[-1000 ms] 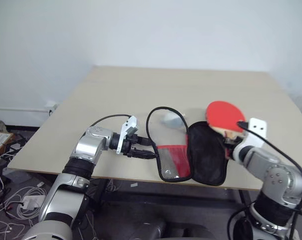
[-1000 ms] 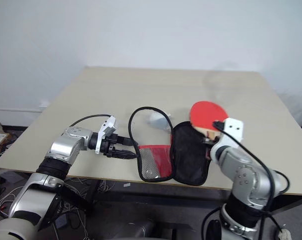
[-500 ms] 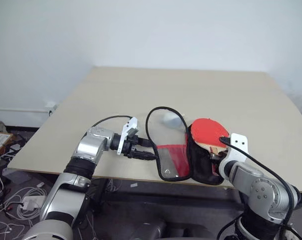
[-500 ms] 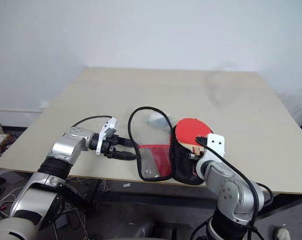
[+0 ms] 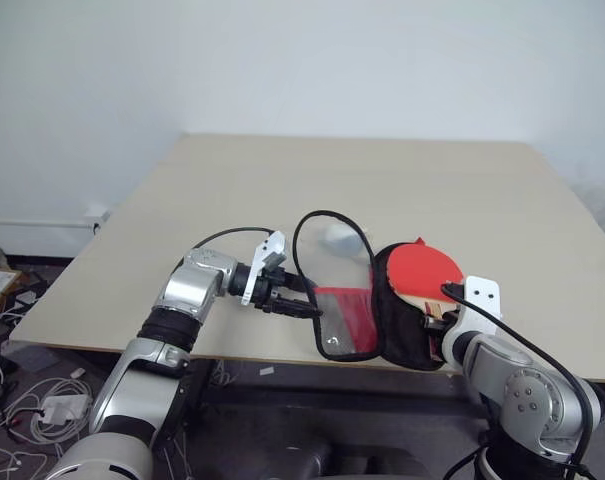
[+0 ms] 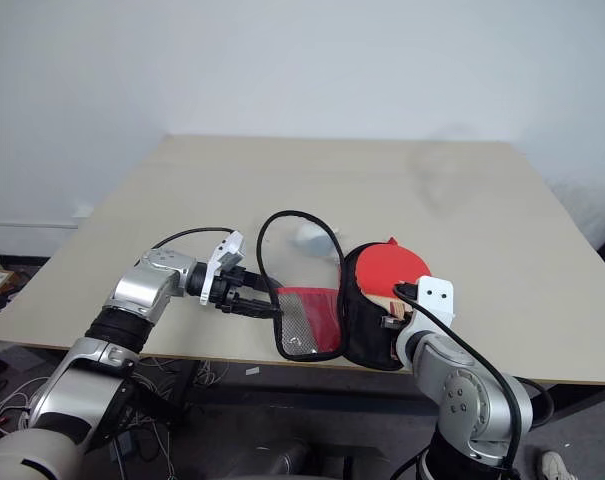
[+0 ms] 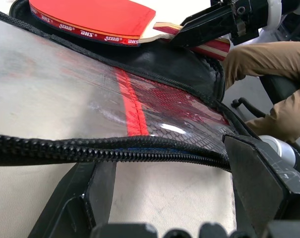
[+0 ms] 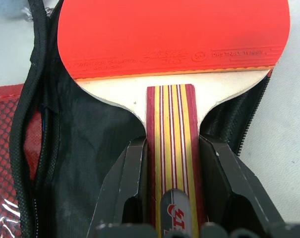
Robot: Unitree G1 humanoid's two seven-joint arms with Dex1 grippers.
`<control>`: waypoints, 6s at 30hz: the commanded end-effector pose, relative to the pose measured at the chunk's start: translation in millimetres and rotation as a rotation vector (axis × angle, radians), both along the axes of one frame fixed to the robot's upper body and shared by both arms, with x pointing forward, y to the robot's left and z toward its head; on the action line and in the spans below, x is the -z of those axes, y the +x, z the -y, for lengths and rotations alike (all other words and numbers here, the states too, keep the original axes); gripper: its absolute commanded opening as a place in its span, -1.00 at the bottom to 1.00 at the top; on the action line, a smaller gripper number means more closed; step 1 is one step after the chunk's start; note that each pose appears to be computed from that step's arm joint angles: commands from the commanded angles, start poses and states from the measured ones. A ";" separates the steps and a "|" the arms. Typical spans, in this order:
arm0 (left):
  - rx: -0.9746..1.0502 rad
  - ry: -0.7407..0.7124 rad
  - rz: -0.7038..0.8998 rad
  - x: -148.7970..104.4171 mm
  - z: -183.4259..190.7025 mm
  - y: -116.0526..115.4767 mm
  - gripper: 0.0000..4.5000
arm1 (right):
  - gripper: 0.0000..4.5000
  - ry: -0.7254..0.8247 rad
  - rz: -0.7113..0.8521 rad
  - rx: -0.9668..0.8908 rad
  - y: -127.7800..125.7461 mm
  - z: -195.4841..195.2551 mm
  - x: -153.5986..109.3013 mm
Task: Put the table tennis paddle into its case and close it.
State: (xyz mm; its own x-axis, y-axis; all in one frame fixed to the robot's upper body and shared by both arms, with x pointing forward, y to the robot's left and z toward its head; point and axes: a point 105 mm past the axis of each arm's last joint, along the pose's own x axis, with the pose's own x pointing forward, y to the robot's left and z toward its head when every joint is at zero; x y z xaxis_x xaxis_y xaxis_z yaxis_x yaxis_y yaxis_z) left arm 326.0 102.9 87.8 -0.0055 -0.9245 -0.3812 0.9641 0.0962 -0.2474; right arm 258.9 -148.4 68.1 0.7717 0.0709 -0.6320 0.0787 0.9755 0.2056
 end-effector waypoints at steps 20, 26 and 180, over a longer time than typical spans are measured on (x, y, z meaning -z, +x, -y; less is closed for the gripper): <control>0.012 0.005 0.055 -5.3 -6.8 6.4 0.59 | 0.99 0.109 0.085 -0.146 15.6 -47.1 -19.1; 0.026 -0.002 0.061 -8.0 1.1 9.0 0.59 | 0.99 0.151 0.191 -0.207 15.3 -39.6 -44.8; -0.347 0.208 -0.930 8.3 47.5 -48.6 0.44 | 1.00 -0.101 0.460 0.013 45.7 73.4 -56.7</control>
